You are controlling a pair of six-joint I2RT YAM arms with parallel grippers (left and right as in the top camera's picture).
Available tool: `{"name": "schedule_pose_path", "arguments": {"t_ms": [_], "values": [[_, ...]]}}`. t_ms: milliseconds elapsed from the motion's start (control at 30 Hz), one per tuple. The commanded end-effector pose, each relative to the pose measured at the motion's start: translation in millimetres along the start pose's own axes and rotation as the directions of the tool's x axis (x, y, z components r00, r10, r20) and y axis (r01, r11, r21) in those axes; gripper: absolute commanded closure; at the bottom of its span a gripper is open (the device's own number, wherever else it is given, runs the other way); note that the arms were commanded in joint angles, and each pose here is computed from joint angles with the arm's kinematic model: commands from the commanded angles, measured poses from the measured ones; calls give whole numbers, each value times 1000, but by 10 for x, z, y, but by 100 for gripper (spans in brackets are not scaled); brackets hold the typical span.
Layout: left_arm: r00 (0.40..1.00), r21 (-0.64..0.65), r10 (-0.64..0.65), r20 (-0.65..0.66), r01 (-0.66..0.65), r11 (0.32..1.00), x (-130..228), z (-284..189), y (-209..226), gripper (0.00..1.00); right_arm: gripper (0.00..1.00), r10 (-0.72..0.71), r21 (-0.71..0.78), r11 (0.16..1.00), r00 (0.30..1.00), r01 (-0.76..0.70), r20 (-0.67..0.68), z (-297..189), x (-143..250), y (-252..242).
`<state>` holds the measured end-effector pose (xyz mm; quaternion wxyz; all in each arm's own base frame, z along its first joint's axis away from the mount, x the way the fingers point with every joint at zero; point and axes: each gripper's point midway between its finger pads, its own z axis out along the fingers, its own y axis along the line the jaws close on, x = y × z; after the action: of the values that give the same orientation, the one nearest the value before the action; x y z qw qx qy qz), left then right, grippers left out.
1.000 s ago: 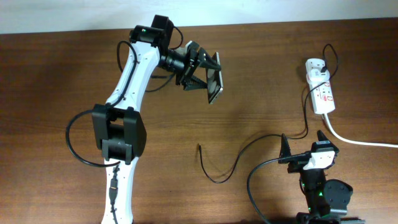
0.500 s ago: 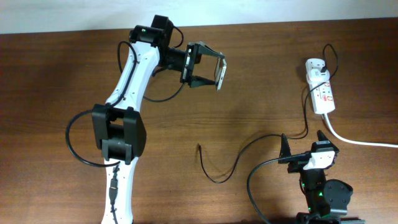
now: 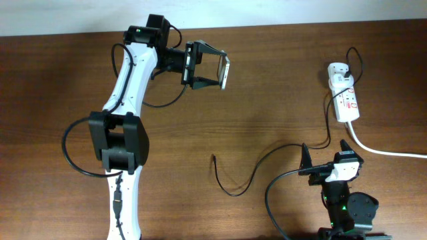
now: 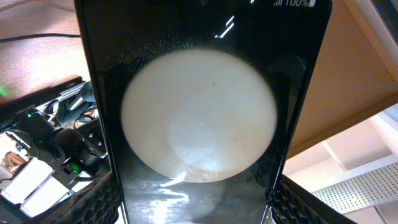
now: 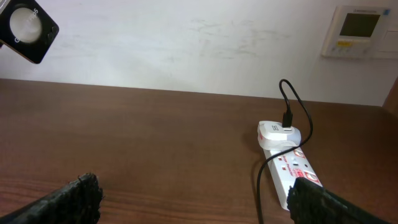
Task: Plug charger to phone and switch on socket
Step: 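Lift the phone with the left gripper and tilt it upright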
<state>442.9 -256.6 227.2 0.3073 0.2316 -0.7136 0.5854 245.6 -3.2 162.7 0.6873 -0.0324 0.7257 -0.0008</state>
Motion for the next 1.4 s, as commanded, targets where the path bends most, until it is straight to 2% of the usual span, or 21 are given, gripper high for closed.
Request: {"name": "schedule_pose_path", "arguments": {"t_ms": [0, 400, 533, 600, 667, 733, 833, 867, 933, 1000, 1067, 1133, 1200, 1367], "values": [[1000, 23, 15, -25, -14, 1000, 72, -11, -83, 100, 1, 0, -24, 1000, 1000, 0, -1, 0, 18, 48], [1000, 18, 16, -18, -16, 1000, 60, -11, -75, 100, 1, 0, -24, 1000, 1000, 0, -1, 0, 18, 48], [989, -40, 130, 68, -127, 991, -123, -16, -31, 100, 1, 0, -24, 1000, 1000, 0, -1, 0, 18, 48], [970, -69, 226, 86, -221, 973, -171, -21, -4, 100, 1, 0, -24, 1000, 1000, 0, -1, 0, 18, 48], [917, -81, 391, 77, -385, 919, -183, -21, -22, 100, 1, 0, -24, 1000, 1000, 0, -1, 0, 18, 48], [829, -101, 553, 78, -545, 832, -233, -25, -60, 100, 1, 0, -24, 1000, 1000, 0, -1, 0, 18, 48], [759, -188, 640, 123, -615, 766, -416, -56, -58, 100, 1, 1, -24, 1000, 1000, -1, -1, 0, 18, 48], [712, -185, 689, 132, -665, 723, -450, -59, -144, 100, 1, 0, -24, 1000, 1000, 0, -1, 0, 18, 48], [679, -180, 722, 136, -699, 692, -463, -60, -208, 100, 1, 0, -24, 1000, 1000, 0, -1, 0, 18, 47], [682, -143, 720, 128, -705, 694, -415, -54, -259, 100, 1, -3, -20, 1000, 1000, 3, 19, 0, -32, 40], [714, -105, 689, 129, -681, 725, -378, -109, -293, 100, 1, 23, -37, 999, 997, -20, 71, -7, -163, 65], [750, -39, 648, 128, -650, 759, -316, -260, -348, 100, 1, 127, -48, 991, 986, -122, 111, -39, -346, 61], [764, -28, 629, 145, -632, 774, -335, -368, -363, 100, 1, 146, -50, 989, 982, -141, 117, -76, -488, 58], [805, -6, 573, 153, -579, 815, -335, -442, -375, 100, 1, 177, -34, 983, 983, -178, -52, -33, -732, 39]]}}
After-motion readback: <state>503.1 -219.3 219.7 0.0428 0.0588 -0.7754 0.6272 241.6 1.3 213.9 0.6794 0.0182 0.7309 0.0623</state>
